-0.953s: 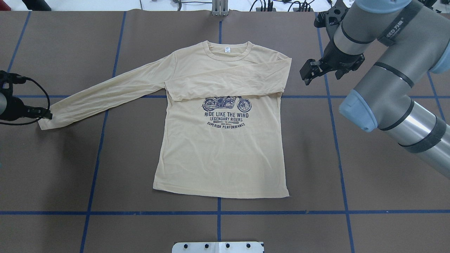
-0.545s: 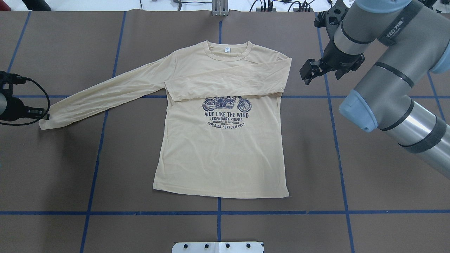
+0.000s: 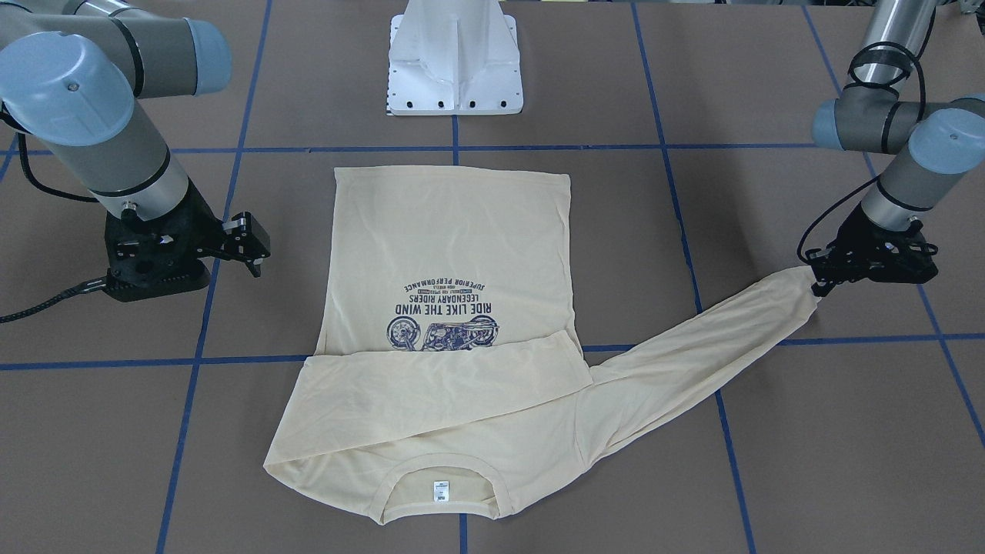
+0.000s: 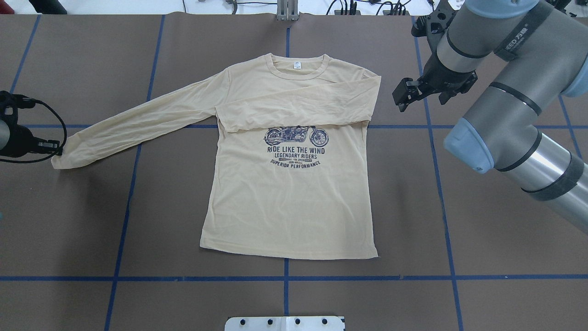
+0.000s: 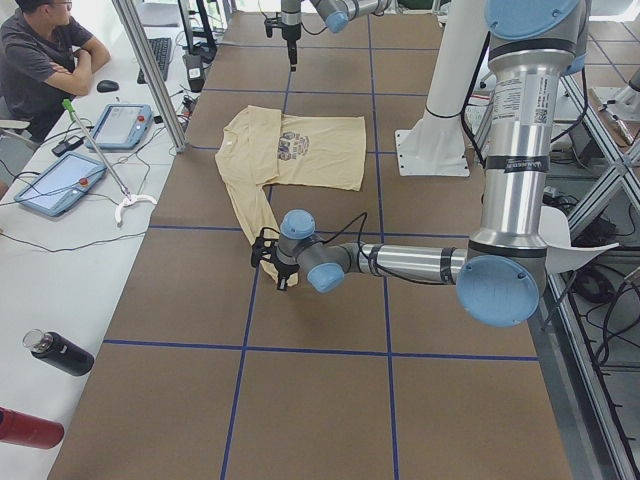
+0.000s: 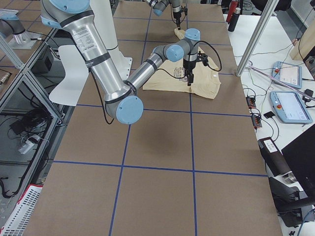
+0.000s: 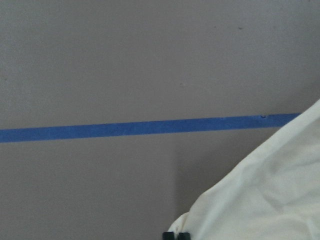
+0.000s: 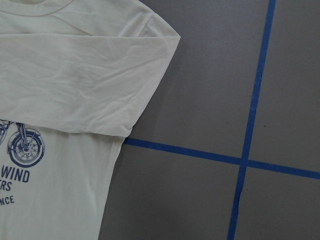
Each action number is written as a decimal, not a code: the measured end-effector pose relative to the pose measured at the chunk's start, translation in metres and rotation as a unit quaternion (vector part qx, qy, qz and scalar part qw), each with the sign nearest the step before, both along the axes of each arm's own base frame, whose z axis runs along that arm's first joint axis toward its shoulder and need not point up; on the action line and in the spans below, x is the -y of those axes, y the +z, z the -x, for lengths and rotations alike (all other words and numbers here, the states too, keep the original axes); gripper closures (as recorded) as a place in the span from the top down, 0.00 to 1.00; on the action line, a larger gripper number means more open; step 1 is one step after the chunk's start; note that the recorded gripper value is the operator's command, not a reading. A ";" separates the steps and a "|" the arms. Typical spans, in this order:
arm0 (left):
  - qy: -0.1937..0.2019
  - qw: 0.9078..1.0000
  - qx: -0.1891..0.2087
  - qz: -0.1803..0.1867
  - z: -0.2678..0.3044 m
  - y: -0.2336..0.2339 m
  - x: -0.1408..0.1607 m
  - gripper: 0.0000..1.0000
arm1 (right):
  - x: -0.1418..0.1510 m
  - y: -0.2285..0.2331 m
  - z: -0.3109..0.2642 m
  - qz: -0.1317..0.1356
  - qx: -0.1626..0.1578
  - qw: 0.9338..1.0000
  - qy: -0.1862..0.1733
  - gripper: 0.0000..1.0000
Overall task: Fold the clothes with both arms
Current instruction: 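Lower the left gripper and grasp the cuff of the other sleeve, then carry the sleeve cuff with the left gripper across the shirt front, then hold the sleeve with the left gripper while the right gripper grasps the hem corner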
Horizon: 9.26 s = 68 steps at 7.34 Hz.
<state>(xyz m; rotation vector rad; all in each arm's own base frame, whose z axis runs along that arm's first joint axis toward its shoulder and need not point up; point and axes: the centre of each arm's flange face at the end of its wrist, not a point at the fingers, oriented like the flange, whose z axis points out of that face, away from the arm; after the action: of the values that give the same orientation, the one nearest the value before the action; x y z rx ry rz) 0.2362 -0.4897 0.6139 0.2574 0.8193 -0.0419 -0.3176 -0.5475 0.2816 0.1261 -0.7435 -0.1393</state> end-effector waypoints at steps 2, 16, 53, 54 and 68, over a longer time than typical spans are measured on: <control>0.011 1.000 -0.021 -0.003 0.000 -0.023 -0.002 0.00 | 0.000 0.002 0.000 0.001 -0.001 1.000 0.000 1.00; 0.017 0.924 -0.326 0.199 -0.011 -0.451 0.079 0.00 | -0.117 0.144 -0.097 0.071 -0.029 0.996 -0.048 1.00; -0.083 0.948 -0.276 0.131 -0.177 -0.449 -0.076 1.00 | -0.226 0.073 0.172 0.125 0.104 0.987 0.015 0.85; -0.083 0.948 -0.277 0.131 -0.176 -0.449 -0.076 1.00 | -0.226 0.076 0.175 0.128 0.100 0.987 0.014 0.82; -0.078 0.949 -0.272 0.136 -0.173 -0.439 -0.088 1.00 | -0.234 0.055 0.164 0.137 0.086 0.987 0.012 0.00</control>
<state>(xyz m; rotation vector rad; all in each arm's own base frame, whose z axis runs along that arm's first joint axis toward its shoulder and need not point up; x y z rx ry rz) 0.4089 -0.4022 0.1746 0.0442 1.3272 -0.3862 -0.4816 -0.3137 0.3361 -0.1154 -0.9256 -0.0015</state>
